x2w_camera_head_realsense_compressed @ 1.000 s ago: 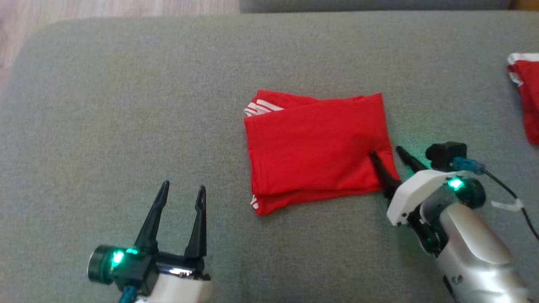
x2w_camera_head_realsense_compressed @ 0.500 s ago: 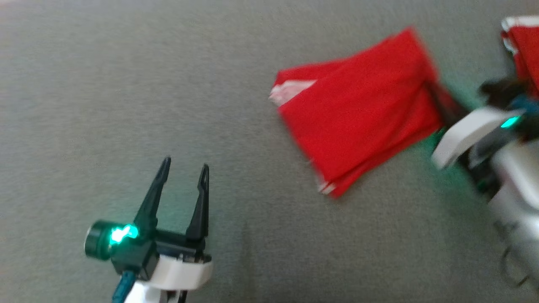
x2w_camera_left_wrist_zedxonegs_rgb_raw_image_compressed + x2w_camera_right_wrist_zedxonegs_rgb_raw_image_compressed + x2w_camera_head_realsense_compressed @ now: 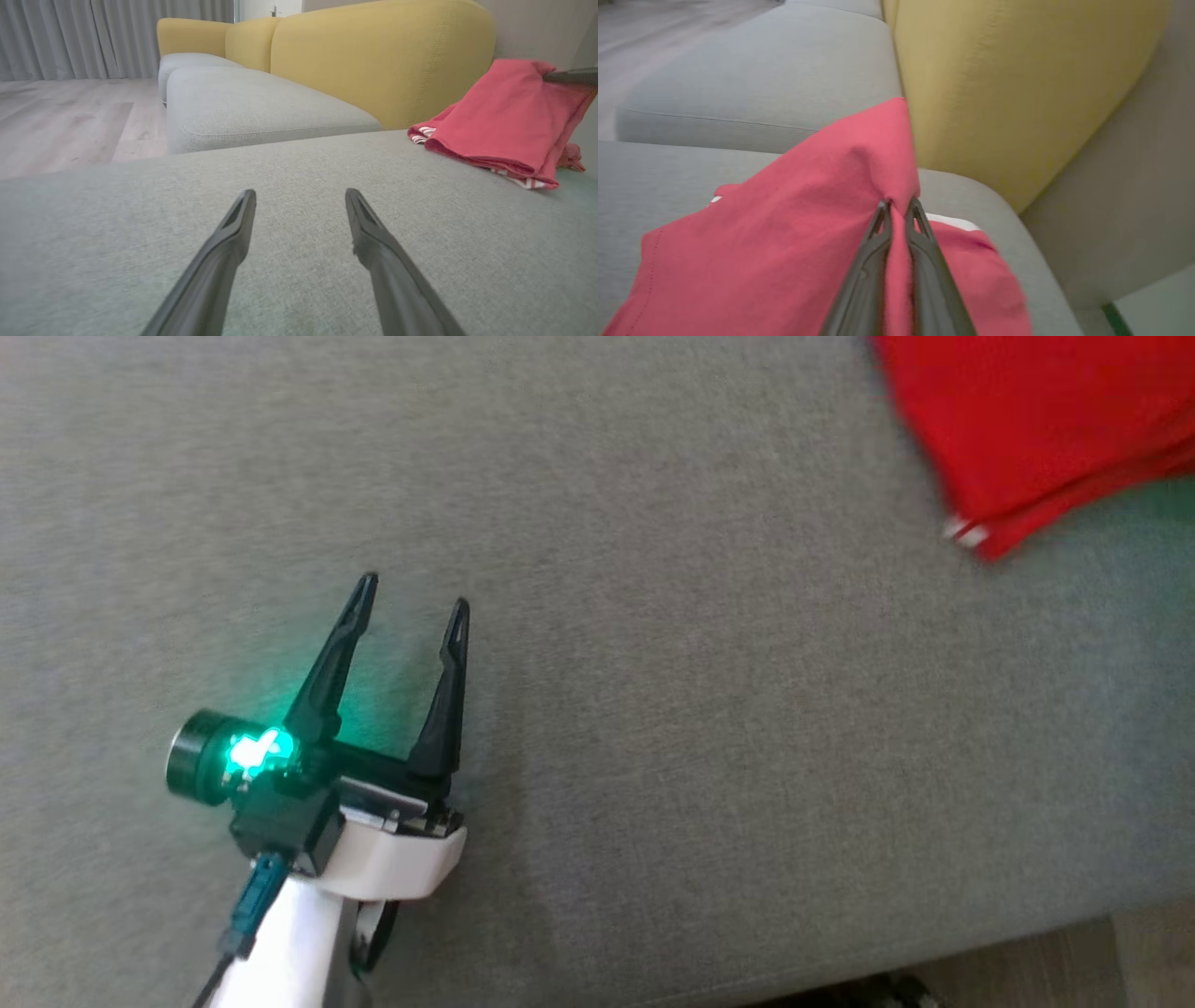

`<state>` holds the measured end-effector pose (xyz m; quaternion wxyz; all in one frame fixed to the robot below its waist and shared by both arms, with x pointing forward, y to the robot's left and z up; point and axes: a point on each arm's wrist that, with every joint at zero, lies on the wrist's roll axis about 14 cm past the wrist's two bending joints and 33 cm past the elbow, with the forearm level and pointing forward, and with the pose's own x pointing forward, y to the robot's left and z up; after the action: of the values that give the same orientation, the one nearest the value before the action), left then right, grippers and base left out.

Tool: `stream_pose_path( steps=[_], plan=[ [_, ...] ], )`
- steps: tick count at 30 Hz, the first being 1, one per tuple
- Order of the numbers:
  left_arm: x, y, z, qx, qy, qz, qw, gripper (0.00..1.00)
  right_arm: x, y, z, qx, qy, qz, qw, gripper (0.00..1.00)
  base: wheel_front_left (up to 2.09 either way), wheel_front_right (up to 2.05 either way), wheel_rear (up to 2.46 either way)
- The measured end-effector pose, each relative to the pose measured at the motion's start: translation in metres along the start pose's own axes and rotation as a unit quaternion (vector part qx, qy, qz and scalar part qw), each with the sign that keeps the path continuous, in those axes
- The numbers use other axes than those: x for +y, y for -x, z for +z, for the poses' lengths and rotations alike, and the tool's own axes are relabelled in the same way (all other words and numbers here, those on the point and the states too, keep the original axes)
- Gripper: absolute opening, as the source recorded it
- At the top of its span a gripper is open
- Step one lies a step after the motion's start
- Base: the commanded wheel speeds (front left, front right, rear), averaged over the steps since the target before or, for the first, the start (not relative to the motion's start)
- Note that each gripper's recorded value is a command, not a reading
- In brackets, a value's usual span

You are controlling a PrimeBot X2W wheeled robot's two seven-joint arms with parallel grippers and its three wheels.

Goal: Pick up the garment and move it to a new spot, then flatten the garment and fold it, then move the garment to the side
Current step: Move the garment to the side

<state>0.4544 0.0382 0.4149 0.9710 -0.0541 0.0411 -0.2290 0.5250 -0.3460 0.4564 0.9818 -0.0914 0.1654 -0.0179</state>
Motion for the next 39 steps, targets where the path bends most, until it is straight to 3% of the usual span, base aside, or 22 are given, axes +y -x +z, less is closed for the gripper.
stream_pose_path(
  steps=[6, 7, 8, 12, 17, 24, 28, 33, 39],
  plan=[
    [-0.011, -0.017, -0.019, 0.011, 0.012, -0.025, 1.0, 1.0, -0.051, 0.009, 0.008, 0.009, 0.036, -0.064, 0.997, 0.0, 0.0, 0.0, 0.0],
    [-0.012, -0.018, -0.02, 0.011, 0.013, -0.027, 0.999, 1.0, -0.055, 0.01, 0.006, 0.013, 0.042, -0.071, 0.997, 0.38, 0.0, 0.0, 0.0],
    [-0.012, -0.019, -0.021, 0.011, 0.014, -0.029, 0.999, 1.0, -0.056, 0.011, 0.004, 0.019, 0.049, -0.074, 0.996, 1.0, 0.0, 0.0, 0.0],
    [-0.011, -0.018, -0.016, 0.007, 0.015, -0.028, 0.999, 1.0, -0.047, 0.012, 0.008, 0.014, 0.06, -0.074, 0.995, 1.0, 0.0, 0.0, 0.0],
    [-0.007, -0.008, -0.009, 0.011, 0.005, -0.013, 1.0, 1.0, -0.01, 0.02, 0.005, 0.003, 0.061, -0.045, 0.997, 1.0, 0.0, 0.0, 0.0],
    [-0.002, 0.028, 0.014, 0.006, 0.008, 0.031, 0.999, 1.0, 0.098, 0.053, -0.034, 0.008, -0.005, 0.069, 0.998, 1.0, 0.0, 0.0, 0.0],
    [0.006, 0.058, 0.027, 0.0, 0.008, 0.066, 0.998, 1.0, 0.159, 0.082, -0.044, -0.016, -0.041, 0.135, 0.99, 1.0, 0.0, 0.0, 0.0],
    [0.013, 0.108, 0.041, -0.013, 0.005, 0.115, 0.993, 1.0, 0.215, 0.133, -0.045, -0.058, -0.095, 0.18, 0.977, 1.0, 0.0, 0.0, 0.0],
    [0.016, 0.149, 0.05, -0.029, -0.003, 0.149, 0.988, 1.0, 0.22, 0.178, 0.012, -0.169, -0.131, 0.169, 0.962, 1.0, 0.0, 0.0, 0.0]
  ],
)
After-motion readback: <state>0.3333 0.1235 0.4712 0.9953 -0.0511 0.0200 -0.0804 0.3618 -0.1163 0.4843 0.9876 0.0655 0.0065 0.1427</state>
